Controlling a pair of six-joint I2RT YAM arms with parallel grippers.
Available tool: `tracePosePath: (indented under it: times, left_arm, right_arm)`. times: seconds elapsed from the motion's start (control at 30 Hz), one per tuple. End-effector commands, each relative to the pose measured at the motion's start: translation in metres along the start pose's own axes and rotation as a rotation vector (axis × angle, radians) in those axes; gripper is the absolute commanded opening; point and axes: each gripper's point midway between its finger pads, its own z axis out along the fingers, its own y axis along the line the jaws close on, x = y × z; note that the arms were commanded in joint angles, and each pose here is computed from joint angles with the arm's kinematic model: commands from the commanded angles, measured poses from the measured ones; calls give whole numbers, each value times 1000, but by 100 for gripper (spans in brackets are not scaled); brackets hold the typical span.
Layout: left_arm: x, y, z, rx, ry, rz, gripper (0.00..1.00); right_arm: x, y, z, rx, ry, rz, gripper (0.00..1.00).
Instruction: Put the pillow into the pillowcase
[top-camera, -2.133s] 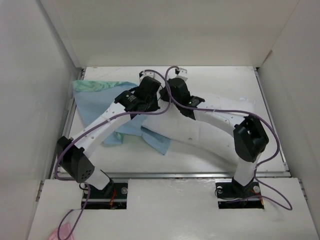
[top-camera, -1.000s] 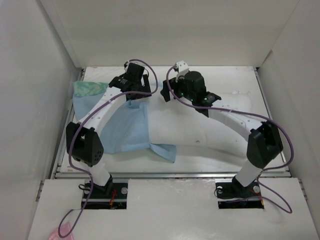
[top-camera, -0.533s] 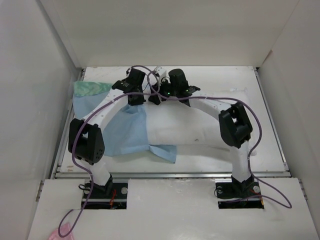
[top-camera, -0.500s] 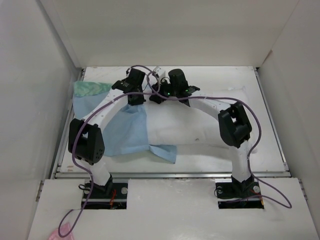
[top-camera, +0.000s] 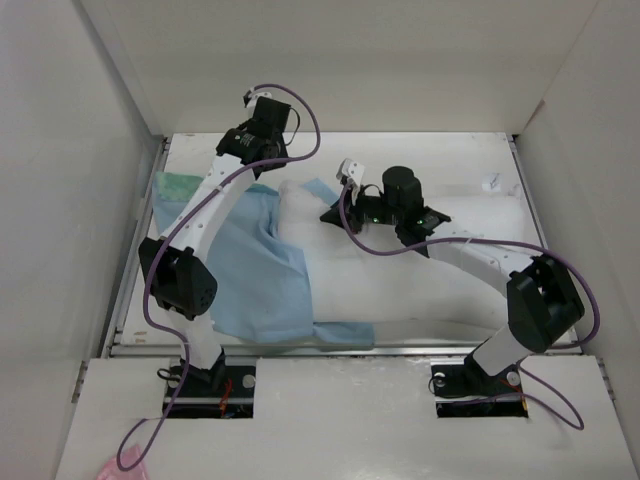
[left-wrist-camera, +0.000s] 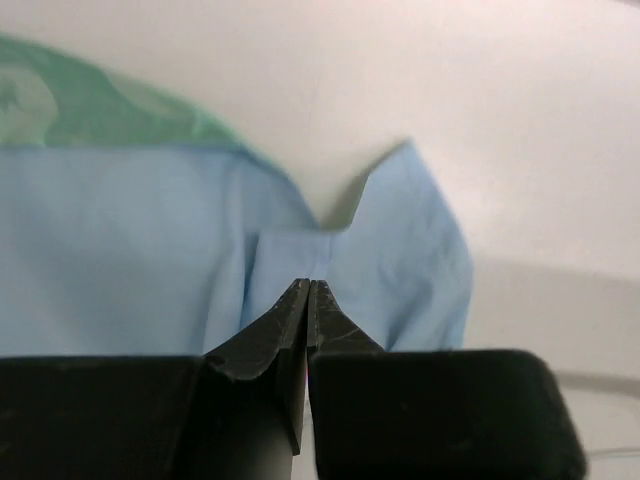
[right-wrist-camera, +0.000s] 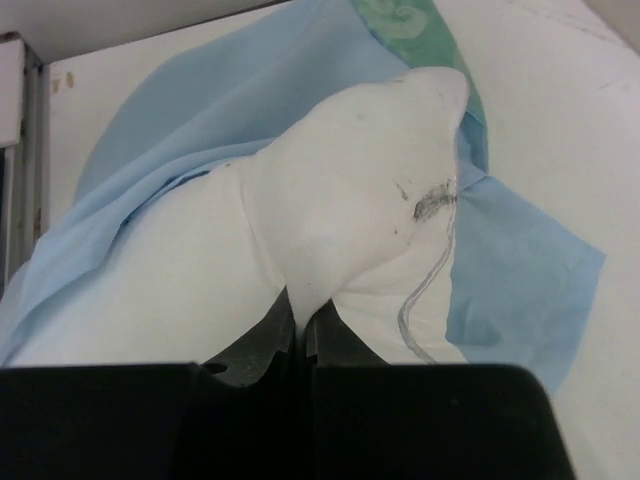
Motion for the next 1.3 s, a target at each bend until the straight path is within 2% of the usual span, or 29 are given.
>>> tracePosePath:
  times: [0.0,0.07,0.13,0.2,0.27,0.3,0.33,0.37,0.4,0.43,0.5,0.53,0.6,0.67,0.77,0.97,1.0,1.03,1.07,1.1,1.17,1.27]
  left_arm:
    - [-42,1,-13,-26,-104,-35,0]
    - [-53,-6,-19,3,-115,-33,0]
    - [-33,-21,-21,20,-64,22,0]
    - [6,-15,-10,-4,51,60,0]
    - [31,0,-22,-19,113,47,0]
    - [68,14,-17,-48,201,46,0]
    - [68,19,-39,-10,179,16,4]
    - [76,20,-48,27,186,8,16]
    - [104,19,-54,87,263,1,44]
    - [99,12,-78,173,218,-33,53]
    - [119,8,-100,270,261,-40,68]
    - [129,7,-99,274,289,-42,68]
    - [143,13,-101,259,335,-44,76]
    - [168,15,-93,240,409,-35,76]
    - [180,5,-89,290,447,-22,61]
    - [197,6,-63,248,494,21,67]
    - [197,4,-60,248,497,33,49]
    - [197,2,-56,242,505,35,20]
    - [195,8,-56,212,498,41,0]
    - [180,13,-53,164,440,47,0]
    - [164,26,-54,92,398,48,0]
    - [113,51,-54,-1,250,-3,0]
  right_arm:
    - [9,42,10,-153,-26,-8,0]
    - [26,39,16,-131,21,21,0]
    - [40,22,15,-15,57,43,0]
    - [33,5,10,85,33,71,0]
    - [31,-12,1,154,21,111,0]
    - [32,-15,-1,165,17,147,0]
    - [38,-21,-1,183,28,173,0]
    - [37,-27,-2,195,24,185,0]
    - [47,-26,-2,194,53,218,0]
    - [48,-29,0,205,60,222,0]
    - [48,-29,0,205,59,232,0]
    - [48,-29,0,205,59,232,0]
    - [48,-29,0,205,59,232,0]
    - [48,-29,0,205,59,232,0]
    - [51,-29,0,214,70,237,0]
    - [46,-29,-2,214,61,232,0]
    - [47,-29,-2,214,62,223,0]
    - [43,-29,-3,214,54,218,0]
    - [47,-30,-4,224,63,223,0]
    - [44,-28,-7,225,60,221,0]
    - [43,-27,-12,235,62,212,0]
    - [39,-18,-29,264,62,178,0]
